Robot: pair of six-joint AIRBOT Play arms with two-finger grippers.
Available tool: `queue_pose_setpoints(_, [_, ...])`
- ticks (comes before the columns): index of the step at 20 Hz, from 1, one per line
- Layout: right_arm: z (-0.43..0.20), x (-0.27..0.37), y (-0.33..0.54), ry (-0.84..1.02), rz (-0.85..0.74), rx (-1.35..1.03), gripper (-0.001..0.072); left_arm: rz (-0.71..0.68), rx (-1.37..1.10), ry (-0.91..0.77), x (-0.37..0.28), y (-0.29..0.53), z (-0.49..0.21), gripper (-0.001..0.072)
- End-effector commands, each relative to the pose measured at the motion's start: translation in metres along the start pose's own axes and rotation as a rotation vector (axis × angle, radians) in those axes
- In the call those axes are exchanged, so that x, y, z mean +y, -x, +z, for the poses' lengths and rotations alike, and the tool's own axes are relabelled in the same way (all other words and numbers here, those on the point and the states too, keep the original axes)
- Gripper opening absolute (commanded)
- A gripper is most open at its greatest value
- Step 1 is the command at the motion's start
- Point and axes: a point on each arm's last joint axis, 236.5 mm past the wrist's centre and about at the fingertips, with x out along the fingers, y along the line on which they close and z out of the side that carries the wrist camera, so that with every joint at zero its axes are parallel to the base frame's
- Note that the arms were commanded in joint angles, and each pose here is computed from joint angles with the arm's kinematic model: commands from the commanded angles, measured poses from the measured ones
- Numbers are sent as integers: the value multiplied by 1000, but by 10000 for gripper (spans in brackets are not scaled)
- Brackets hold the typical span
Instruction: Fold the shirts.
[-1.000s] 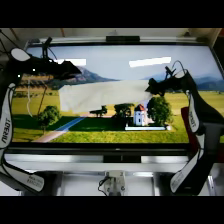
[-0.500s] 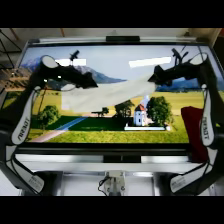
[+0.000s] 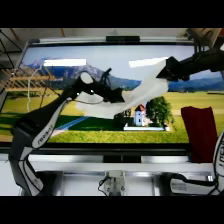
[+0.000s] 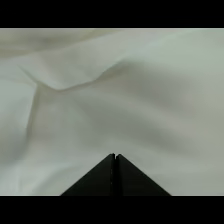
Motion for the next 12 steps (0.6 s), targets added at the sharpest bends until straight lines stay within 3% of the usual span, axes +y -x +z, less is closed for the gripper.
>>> queue_pose_setpoints(1, [-11, 16, 20, 21, -7, -10, 54, 5, -14, 45, -17, -60, -19, 25])
queue_pose_setpoints(6, [-19, 23, 27, 19, -5, 5, 55, 12, -59, -25, -19, -67, -13, 23])
queue_pose_setpoints(9, [-17, 29, 15, 58, -34, 0, 54, 79, -147, -99, -8, 6, 28, 22])
queue_pose_setpoints(12, [3, 54, -20, 119, -14, -55, 54, 272, -214, -177, 28, 123, 55, 23])
